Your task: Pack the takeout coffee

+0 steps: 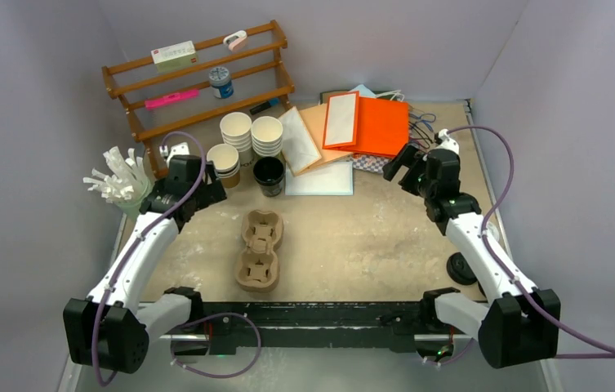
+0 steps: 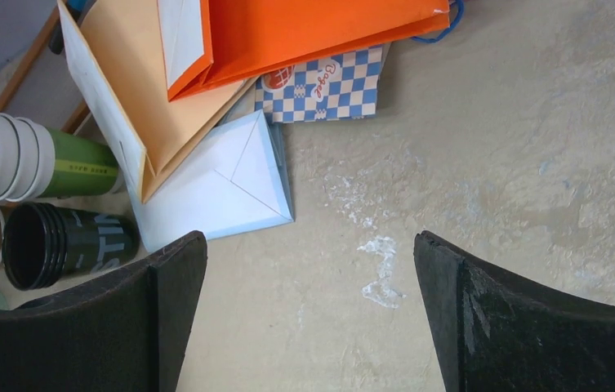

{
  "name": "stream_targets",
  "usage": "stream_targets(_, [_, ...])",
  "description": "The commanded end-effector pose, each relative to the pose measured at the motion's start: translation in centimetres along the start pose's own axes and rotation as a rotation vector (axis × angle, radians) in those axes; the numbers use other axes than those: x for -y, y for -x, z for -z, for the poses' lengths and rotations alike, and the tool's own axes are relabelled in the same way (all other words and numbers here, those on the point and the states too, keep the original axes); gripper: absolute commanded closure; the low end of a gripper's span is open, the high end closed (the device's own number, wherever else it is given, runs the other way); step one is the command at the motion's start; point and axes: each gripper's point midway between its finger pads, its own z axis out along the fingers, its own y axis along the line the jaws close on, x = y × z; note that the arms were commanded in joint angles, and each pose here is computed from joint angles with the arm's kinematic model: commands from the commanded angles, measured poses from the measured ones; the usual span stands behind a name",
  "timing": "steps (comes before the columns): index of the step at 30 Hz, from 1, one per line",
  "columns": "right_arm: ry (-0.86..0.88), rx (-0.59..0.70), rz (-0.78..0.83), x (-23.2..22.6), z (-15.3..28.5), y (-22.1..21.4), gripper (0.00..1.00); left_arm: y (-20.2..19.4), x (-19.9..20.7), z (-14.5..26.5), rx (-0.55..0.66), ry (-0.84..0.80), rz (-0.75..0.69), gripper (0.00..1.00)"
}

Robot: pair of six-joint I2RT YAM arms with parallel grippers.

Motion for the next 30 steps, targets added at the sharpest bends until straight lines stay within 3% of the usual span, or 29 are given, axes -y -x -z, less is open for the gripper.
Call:
stream_targets(1, [0.045,-0.001,-0.016,-1.5,0.3,1.0,0.01,-0.9,1.3,0.5,-0.014,-0.104,-0.045,0.0])
stream_targets(12, [0.073,0.007,-0.05,-3.2,-2.1,2.6,0.02,-2.3,5.3,2.8,-0.039,-0.371,-0.084,0.04])
stream_targets(21, [0.038,0.007,-0.105,-4.3,-7.3,4.9,0.07,-2.9,7.3,5.3,-0.025,-0.555,-0.122,0.1])
stream_targets(30, [-0.115,0.023,-0.265,2.0,-13.0,8.0,0.06,-4.4,8.0,6.4,-0.071,-0.63,-0.129,0.1])
